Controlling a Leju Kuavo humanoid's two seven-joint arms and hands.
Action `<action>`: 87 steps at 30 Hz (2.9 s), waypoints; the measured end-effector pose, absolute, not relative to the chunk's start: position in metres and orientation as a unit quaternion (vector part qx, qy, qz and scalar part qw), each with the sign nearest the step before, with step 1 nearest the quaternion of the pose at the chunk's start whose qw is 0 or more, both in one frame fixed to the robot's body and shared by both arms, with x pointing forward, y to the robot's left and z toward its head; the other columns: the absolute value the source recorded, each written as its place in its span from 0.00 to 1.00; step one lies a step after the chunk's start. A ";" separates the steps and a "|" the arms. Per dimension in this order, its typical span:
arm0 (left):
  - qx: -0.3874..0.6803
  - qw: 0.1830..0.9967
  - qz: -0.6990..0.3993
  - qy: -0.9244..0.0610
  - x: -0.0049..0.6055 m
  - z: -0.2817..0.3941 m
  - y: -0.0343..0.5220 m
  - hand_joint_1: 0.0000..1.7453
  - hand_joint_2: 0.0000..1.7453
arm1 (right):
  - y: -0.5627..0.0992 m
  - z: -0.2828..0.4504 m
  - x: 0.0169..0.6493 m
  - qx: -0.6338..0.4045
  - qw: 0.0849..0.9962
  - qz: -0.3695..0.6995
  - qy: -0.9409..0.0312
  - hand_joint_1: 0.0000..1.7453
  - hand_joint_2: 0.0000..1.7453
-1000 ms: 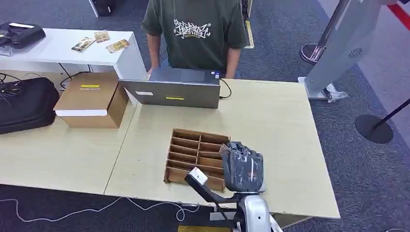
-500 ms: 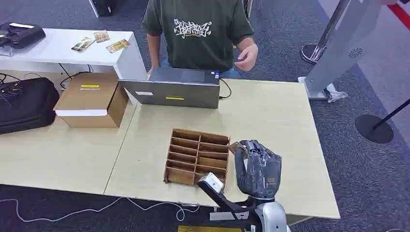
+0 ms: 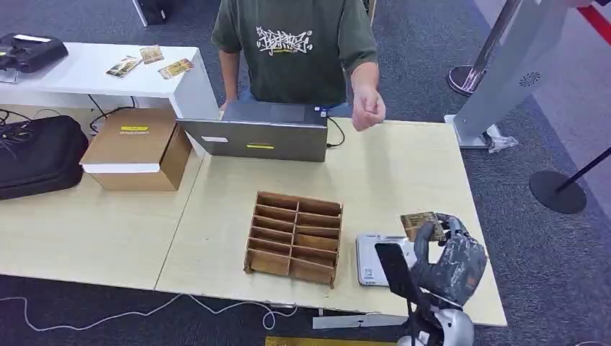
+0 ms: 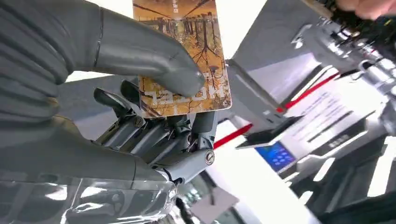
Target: Pass the card to the sensor for recognition and then transmit it.
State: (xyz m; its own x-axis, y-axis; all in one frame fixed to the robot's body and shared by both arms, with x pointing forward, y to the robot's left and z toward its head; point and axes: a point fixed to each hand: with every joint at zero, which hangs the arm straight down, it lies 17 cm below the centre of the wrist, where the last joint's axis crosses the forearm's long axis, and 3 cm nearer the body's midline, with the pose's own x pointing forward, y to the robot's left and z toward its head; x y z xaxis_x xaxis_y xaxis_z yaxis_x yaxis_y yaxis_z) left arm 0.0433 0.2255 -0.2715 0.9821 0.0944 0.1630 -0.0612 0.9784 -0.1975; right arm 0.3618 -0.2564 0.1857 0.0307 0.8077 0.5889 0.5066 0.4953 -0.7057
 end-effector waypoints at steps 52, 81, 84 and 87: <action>-0.084 0.993 0.000 -0.085 0.044 -0.273 0.239 0.00 0.00 | -0.281 0.273 0.435 -0.542 0.410 0.085 -0.729 1.00 1.00; -0.073 0.991 -0.083 -0.081 0.051 -0.274 0.250 0.00 0.00 | -0.172 0.345 0.532 -0.556 0.337 0.183 -0.737 1.00 1.00; -0.075 0.990 -0.088 -0.079 0.051 -0.274 0.249 0.00 0.00 | -0.168 0.347 0.541 -0.558 0.345 0.185 -0.732 1.00 1.00; -0.075 0.990 -0.091 -0.076 0.050 -0.274 0.249 0.00 0.00 | -0.164 0.346 0.549 -0.559 0.354 0.189 -0.726 1.00 1.00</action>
